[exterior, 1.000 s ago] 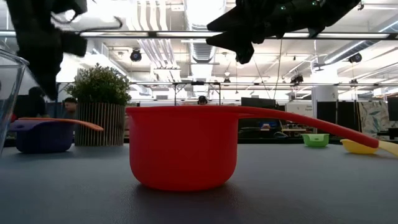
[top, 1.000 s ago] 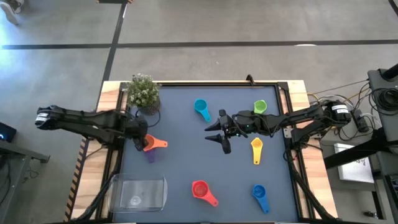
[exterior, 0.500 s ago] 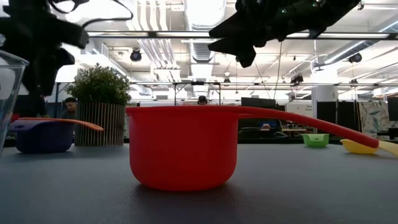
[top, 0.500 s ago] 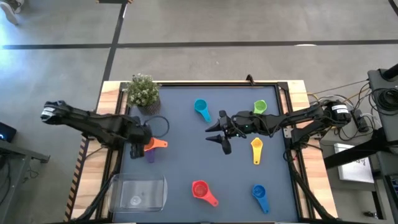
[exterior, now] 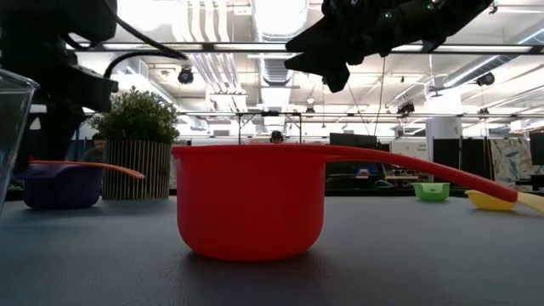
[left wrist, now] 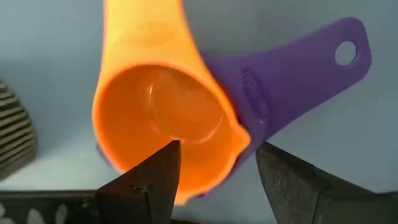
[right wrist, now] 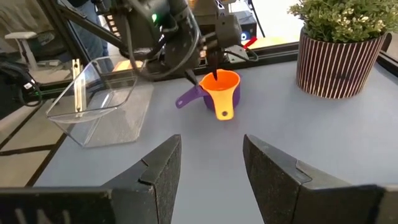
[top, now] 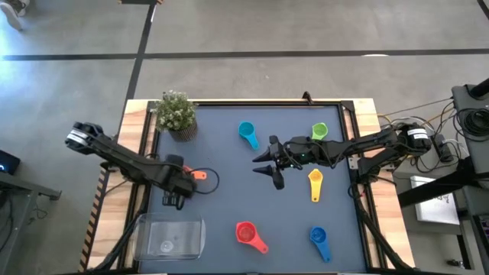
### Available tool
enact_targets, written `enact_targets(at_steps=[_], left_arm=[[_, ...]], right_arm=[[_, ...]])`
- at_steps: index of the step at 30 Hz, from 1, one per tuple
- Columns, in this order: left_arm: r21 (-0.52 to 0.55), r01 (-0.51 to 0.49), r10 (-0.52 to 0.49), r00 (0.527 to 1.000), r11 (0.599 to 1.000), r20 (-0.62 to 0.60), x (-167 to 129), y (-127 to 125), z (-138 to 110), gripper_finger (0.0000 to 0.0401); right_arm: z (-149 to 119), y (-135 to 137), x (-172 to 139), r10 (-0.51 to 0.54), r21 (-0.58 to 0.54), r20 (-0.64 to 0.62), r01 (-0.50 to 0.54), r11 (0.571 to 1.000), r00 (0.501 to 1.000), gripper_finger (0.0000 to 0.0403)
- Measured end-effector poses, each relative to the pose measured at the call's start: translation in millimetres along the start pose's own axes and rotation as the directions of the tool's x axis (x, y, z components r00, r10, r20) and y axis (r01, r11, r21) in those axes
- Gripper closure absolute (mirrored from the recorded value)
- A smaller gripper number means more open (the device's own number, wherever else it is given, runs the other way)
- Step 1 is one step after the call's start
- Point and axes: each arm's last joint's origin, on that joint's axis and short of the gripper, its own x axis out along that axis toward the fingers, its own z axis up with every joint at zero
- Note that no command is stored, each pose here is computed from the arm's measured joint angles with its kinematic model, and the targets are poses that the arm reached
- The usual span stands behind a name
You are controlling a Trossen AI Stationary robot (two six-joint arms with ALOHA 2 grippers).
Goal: Nest measuring cups in basket
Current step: Move the stacked measuring cup to the middle of the table
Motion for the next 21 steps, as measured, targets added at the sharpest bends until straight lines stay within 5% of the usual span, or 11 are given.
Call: enact_targets(at_steps=[6,14,21], left_arm=[[0.065,0.001,0.002,0.999,0.998,-0.04,12,-5,9,0.0237],[0.033,-0.009,0.006,0.998,0.999,0.07,6,-6,19,0.0385],[-0.026,-0.11,0.112,0.959,0.994,0.258,-32,3,41,0.0392]], right_arm=[[1,0,0,0.001,-0.003,0.004,-0.001,1.0,1.0,0.0241],[1,1,-4,-0.005,-0.034,-0.026,0.004,0.999,1.0,0.0241],[21,7,-32,-0.005,-0.061,0.029,0.006,0.998,1.0,0.0241]])
